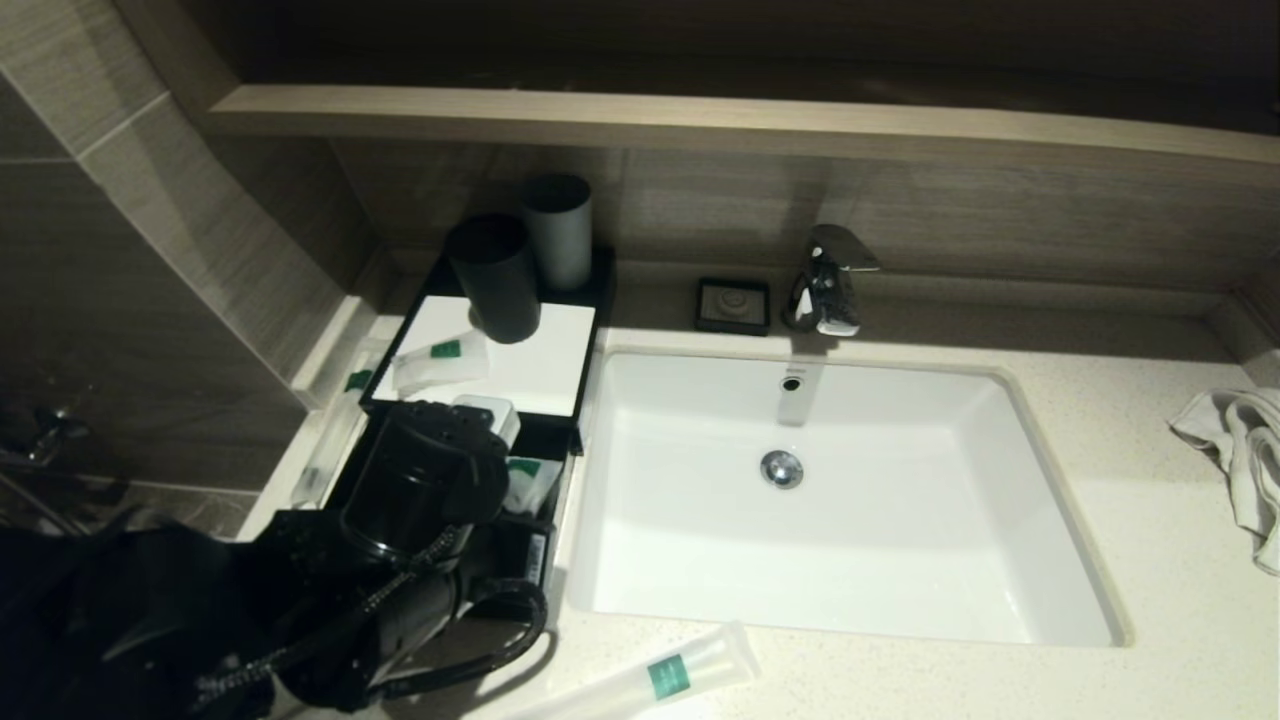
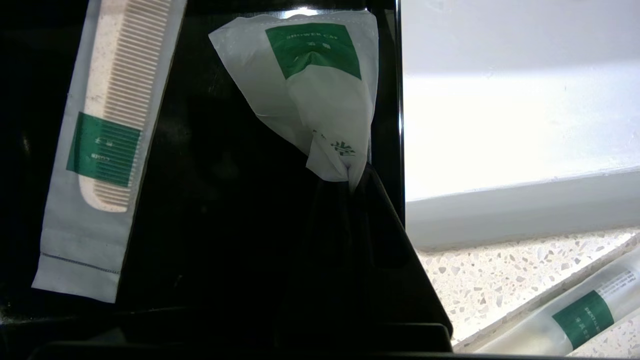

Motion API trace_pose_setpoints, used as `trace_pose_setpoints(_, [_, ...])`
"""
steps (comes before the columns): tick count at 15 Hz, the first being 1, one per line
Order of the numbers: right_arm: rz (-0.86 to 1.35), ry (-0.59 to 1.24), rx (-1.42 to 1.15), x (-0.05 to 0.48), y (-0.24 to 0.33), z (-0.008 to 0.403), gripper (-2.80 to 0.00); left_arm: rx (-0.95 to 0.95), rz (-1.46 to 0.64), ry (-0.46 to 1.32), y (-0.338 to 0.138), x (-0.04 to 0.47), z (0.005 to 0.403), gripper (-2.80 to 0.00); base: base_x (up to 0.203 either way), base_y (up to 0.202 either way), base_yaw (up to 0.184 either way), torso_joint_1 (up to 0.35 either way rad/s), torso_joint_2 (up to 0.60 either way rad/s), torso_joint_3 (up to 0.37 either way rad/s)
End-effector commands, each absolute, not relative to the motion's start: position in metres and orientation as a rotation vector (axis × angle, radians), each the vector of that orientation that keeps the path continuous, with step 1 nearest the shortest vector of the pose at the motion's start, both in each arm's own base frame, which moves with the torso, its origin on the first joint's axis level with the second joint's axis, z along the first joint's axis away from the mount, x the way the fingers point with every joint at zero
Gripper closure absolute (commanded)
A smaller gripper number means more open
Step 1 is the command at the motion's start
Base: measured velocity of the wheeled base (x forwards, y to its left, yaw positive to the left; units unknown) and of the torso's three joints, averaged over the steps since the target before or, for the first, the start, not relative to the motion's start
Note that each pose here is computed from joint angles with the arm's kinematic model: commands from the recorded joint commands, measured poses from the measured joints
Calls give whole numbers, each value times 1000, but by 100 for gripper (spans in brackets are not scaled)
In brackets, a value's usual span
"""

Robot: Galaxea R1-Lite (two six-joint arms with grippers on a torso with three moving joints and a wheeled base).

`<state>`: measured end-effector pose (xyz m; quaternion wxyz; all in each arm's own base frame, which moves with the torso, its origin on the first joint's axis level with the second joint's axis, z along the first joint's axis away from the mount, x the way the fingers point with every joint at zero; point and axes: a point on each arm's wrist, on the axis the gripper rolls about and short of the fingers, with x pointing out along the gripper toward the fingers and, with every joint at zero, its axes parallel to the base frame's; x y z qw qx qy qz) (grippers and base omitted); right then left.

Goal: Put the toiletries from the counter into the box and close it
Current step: Place the bathroom toiletry into the drawer

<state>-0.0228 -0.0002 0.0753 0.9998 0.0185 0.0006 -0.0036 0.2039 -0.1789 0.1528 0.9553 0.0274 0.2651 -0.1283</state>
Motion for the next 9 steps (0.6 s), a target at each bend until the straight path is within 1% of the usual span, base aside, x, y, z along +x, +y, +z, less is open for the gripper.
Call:
trace_pose_setpoints(1, [-8, 2, 37, -23, 0, 75, 0, 53, -257, 538, -182, 208, 152, 0, 0, 0, 0, 0, 0, 0])
trace_pose_setpoints(9, [-8, 1, 37, -23, 0, 75, 0, 49, -247, 538, -179, 209, 153, 0, 0, 0, 0, 0, 0, 0])
